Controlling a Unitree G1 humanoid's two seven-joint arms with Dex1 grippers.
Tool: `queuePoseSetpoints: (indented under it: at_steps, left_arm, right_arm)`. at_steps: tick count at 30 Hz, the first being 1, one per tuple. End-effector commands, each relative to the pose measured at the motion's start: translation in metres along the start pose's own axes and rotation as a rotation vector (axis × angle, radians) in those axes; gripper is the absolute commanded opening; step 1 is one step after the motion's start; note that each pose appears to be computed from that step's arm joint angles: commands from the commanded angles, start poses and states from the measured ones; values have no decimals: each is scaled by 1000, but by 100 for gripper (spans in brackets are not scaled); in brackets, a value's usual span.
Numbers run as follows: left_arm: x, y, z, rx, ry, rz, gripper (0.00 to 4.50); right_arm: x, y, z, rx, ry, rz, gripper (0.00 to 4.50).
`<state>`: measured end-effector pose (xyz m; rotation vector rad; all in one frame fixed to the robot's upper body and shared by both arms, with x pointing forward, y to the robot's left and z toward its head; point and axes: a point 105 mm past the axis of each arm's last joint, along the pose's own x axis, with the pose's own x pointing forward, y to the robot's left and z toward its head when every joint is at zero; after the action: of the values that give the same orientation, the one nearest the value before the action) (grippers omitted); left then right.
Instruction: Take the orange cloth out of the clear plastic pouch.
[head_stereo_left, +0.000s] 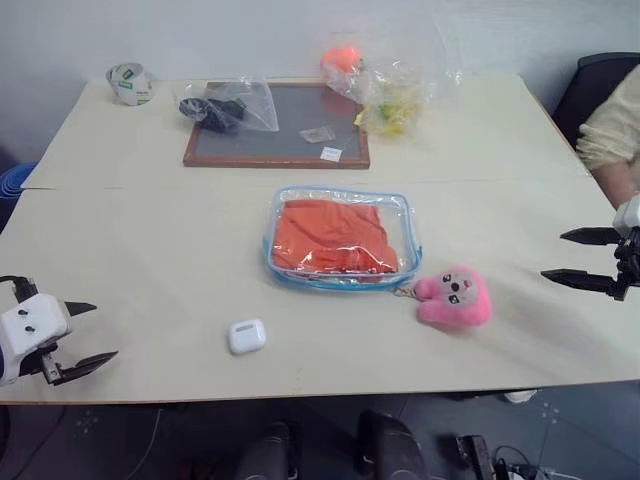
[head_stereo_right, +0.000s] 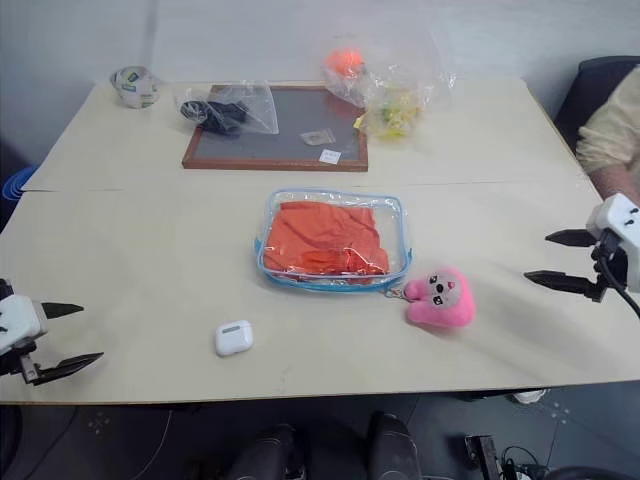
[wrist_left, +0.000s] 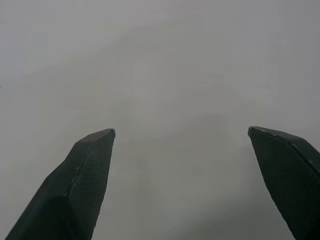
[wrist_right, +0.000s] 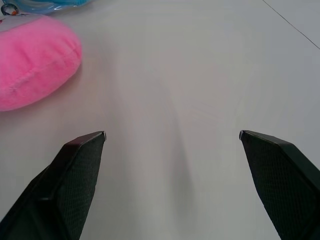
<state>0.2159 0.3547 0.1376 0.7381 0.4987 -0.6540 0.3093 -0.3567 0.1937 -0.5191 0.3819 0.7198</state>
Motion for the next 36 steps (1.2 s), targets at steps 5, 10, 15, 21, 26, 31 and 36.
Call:
queuePoseSetpoints:
  at_steps: [5,10,15,21,26,31,36]
  left_arm:
    - [-7,7,14,33,-10,23,450]
    - [-6,8,19,48,-29,30,450]
    - [-2,11,22,48,-36,35,450]
    - [4,10,26,-24,-55,3,450]
    - [11,3,60,-54,-196,-68,450]
    - [23,-21,94,47,-252,-225,450]
    - [45,-55,126,118,-297,-372,450]
  right_arm:
    - [-3,-5,4,11,-36,-27,449]
    - [-2,-4,0,15,-26,-29,449]
    - [-1,-7,2,11,-27,-42,449]
    - [-4,-9,5,37,-29,-42,449]
    - [-3,-3,30,-9,-89,17,449]
    - [7,21,76,-90,-200,132,449]
    - [21,73,119,-191,-296,321,449]
